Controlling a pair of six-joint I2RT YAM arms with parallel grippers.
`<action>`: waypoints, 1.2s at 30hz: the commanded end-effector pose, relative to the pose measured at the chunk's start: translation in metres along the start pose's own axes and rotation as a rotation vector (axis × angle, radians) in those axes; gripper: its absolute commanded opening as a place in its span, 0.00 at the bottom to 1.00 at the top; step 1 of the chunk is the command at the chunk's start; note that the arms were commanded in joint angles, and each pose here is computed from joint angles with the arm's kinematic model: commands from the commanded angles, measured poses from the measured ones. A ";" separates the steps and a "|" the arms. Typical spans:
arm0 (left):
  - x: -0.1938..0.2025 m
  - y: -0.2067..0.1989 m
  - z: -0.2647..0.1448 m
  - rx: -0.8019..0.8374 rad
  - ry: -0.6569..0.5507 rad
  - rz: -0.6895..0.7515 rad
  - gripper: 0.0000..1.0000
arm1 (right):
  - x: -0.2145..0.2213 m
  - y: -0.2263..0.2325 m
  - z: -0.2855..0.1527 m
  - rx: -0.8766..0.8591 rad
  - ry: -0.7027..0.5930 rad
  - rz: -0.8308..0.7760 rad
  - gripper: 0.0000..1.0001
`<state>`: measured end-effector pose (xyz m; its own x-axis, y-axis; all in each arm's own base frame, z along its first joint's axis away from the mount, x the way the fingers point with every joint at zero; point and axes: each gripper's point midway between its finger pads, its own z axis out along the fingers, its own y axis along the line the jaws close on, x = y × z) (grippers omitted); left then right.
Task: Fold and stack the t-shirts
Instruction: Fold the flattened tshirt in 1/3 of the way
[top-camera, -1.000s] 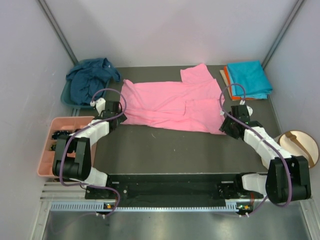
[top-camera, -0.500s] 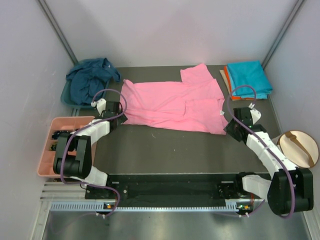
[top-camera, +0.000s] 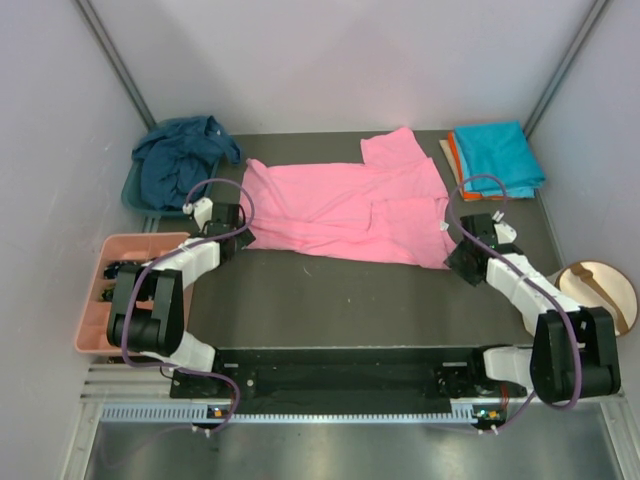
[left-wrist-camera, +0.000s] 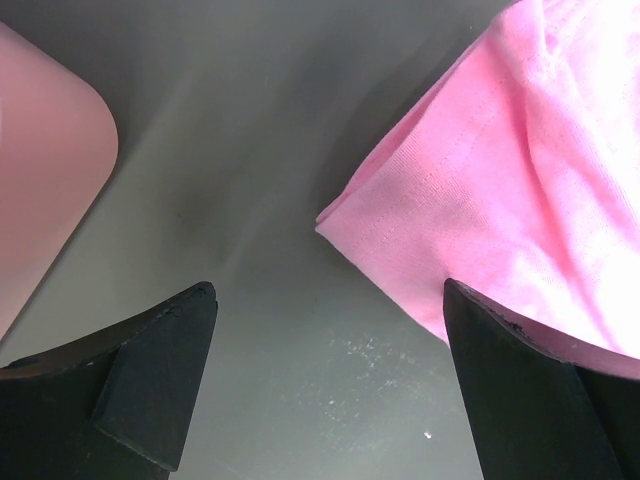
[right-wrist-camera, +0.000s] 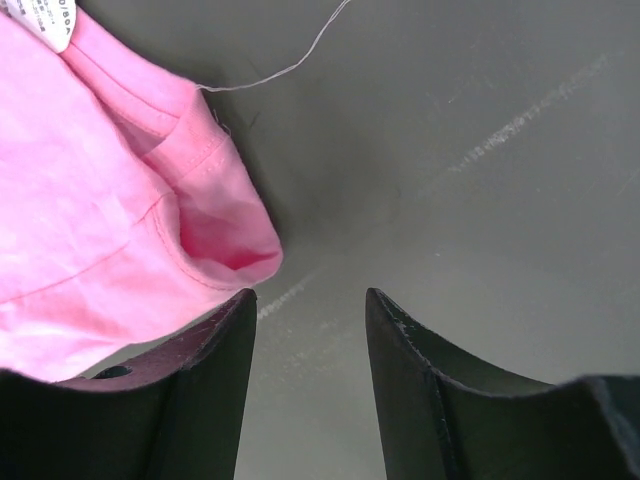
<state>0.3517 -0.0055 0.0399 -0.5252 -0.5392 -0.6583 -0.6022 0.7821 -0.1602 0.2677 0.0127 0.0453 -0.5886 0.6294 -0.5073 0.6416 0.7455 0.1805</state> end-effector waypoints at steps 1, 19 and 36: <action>-0.014 -0.015 0.000 0.033 -0.030 -0.004 0.99 | -0.020 0.005 0.004 -0.014 -0.057 0.078 0.48; -0.011 -0.011 0.002 0.022 -0.026 0.004 0.99 | -0.036 0.028 0.013 -0.058 -0.058 0.162 0.49; -0.011 -0.010 0.002 0.015 -0.026 0.005 0.99 | -0.030 0.035 0.024 -0.066 -0.015 0.139 0.50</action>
<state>0.3532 -0.0053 0.0366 -0.5379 -0.5301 -0.6554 -0.5985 0.7877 -0.1460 0.3009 0.0135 0.0343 -0.5173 0.7166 -0.4680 0.6979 0.6697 0.2540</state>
